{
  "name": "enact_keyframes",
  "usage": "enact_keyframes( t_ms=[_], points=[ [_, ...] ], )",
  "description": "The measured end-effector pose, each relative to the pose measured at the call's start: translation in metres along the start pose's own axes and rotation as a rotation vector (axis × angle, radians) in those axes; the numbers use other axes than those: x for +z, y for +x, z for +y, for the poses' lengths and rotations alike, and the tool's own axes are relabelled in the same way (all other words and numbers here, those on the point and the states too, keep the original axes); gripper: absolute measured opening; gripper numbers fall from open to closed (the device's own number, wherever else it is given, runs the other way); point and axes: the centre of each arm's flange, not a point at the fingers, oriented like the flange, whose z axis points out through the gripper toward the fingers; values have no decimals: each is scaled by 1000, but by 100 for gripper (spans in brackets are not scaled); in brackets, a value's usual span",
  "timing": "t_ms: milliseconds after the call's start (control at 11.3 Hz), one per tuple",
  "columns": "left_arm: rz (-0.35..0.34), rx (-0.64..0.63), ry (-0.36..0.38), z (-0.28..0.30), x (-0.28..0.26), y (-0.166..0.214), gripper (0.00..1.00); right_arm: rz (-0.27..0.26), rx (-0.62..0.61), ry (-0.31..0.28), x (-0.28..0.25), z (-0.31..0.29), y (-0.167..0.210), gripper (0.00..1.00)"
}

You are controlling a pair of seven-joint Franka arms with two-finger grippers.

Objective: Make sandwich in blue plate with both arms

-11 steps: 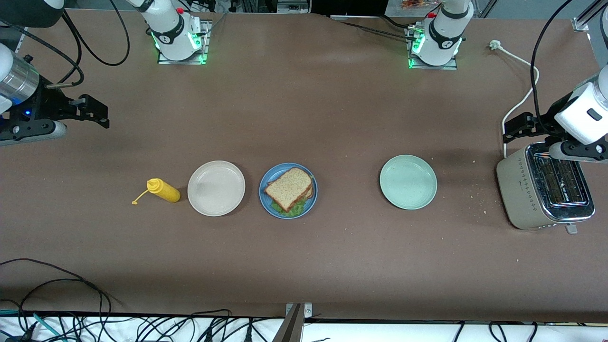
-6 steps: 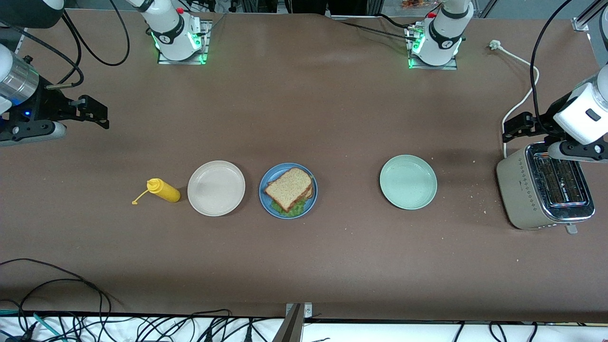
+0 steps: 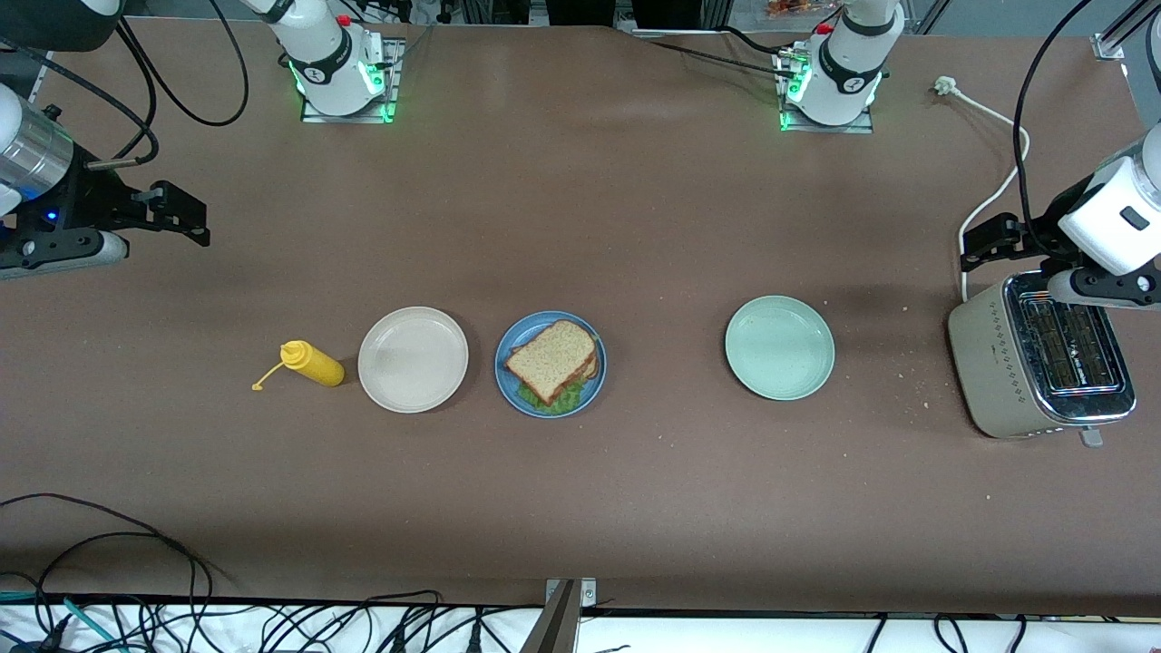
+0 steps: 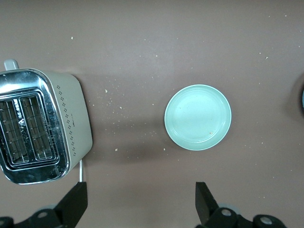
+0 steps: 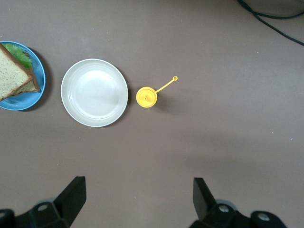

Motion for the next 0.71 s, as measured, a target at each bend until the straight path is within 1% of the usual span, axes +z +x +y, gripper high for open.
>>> enact_keyframes(
  t_ms=[444,710],
  points=[
    [8,6,1,4,-4,-1,100,0,0,2,0,0,0,100],
    [47,23,5,15,-24,-5,100,0,0,2,0,0,0,100]
  ],
)
